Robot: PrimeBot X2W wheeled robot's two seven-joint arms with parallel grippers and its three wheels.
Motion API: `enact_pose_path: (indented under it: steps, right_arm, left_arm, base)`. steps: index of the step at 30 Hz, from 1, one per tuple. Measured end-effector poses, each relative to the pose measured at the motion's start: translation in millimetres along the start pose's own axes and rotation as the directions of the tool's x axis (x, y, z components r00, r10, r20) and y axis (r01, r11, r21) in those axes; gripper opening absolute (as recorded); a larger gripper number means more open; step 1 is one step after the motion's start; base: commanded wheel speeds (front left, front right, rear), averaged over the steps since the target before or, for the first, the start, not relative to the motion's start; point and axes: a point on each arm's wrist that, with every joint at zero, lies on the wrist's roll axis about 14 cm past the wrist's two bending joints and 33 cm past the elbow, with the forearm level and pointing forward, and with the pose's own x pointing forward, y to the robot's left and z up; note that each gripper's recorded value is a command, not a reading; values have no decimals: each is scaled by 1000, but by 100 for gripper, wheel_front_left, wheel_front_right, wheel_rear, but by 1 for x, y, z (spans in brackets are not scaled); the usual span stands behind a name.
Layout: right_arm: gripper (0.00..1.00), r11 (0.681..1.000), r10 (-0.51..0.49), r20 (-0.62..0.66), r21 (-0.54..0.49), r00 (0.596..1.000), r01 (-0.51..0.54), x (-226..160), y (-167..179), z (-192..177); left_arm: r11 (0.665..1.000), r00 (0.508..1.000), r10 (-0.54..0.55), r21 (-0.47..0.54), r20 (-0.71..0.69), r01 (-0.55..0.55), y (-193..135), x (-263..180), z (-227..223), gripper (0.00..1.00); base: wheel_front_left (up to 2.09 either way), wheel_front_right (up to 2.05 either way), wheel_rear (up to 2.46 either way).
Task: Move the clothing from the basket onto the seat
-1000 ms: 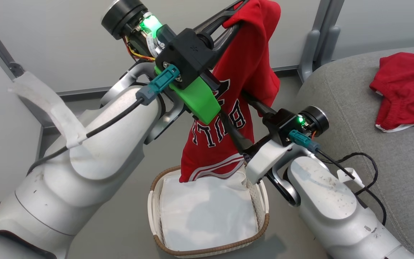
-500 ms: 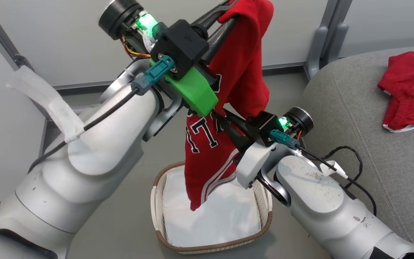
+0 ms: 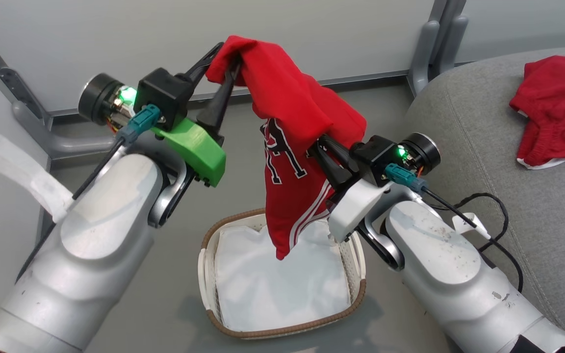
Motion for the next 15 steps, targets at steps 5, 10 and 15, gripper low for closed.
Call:
enact_pose_path:
  steps: [5,10,15]
  right_arm:
    - [0,998,-59,15,0,998,59,-5,-18,2]
    - [0,991,-131,28,5,991,131,-12,-39,3]
    - [0,979,-203,12,10,979,203,-25,-59,-5]
  left_arm:
    - [992,996,52,-112,-67,-59,-1,-18,-40,100]
    - [974,988,83,-200,-129,-107,-8,-37,-73,100]
    - [950,979,105,-274,-173,-151,-23,-52,-97,100]
  base:
    - [0,0,0]
    - [0,0,0]
    - [0,0,0]
